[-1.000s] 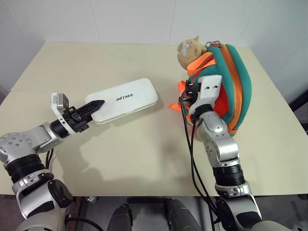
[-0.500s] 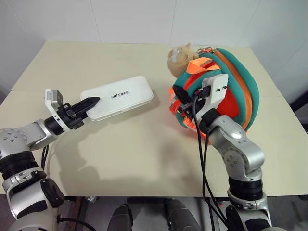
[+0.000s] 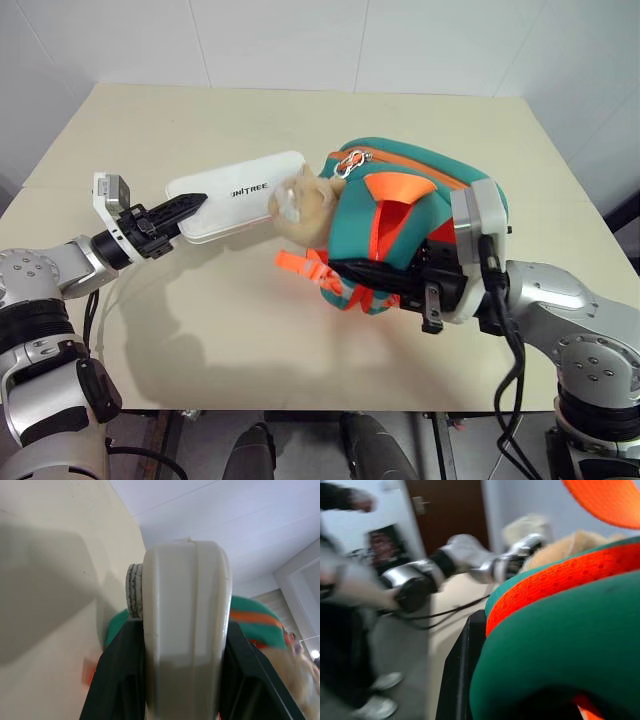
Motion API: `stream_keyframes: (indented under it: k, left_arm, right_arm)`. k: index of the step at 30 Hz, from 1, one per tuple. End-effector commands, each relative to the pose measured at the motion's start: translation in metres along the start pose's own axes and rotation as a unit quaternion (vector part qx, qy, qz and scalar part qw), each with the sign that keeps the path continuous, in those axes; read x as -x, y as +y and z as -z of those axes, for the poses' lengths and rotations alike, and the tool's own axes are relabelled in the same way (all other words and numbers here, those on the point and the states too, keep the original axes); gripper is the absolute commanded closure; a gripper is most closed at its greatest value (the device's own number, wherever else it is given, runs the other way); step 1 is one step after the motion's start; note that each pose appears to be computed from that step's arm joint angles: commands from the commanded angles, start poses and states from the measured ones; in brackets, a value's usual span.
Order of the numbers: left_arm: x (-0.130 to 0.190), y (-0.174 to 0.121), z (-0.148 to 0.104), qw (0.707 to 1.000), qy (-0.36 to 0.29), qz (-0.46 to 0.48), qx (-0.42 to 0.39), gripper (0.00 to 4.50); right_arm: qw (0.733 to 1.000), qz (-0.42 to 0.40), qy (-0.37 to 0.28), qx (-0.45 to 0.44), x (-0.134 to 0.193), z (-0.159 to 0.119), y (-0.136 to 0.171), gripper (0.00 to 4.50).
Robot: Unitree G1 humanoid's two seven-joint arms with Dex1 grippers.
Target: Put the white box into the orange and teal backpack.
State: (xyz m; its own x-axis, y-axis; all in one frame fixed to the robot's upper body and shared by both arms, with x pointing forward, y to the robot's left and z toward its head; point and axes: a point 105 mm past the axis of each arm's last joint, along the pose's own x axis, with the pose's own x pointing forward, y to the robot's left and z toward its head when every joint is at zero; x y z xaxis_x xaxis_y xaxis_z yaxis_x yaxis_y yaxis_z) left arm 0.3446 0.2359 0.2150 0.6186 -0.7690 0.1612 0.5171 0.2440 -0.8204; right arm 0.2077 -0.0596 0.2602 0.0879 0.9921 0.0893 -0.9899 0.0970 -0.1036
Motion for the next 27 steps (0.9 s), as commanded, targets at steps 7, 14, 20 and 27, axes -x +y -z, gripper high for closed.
stream_keyframes:
  k: [7,14,20,27]
  left_arm:
    - [0.004,-0.021,-0.014,0.999,-0.003,0.029,-0.037,3.21]
    - [0.006,-0.043,-0.01,0.992,0.032,0.08,-0.09,3.21]
    - [0.016,-0.07,-0.019,0.962,0.017,0.15,-0.229,3.21]
    - [0.033,-0.095,-0.017,0.934,0.048,0.189,-0.3,3.21]
  right_arm:
    - [0.99,-0.134,0.013,0.034,0.028,-0.031,0.031,4.5]
    - [0.988,-0.144,0.035,0.039,0.042,-0.021,0.02,4.5]
    - [0.989,-0.135,0.045,0.041,0.046,-0.008,0.008,4.5]
    - [0.989,-0.136,0.037,0.038,0.04,-0.001,0.009,4.5]
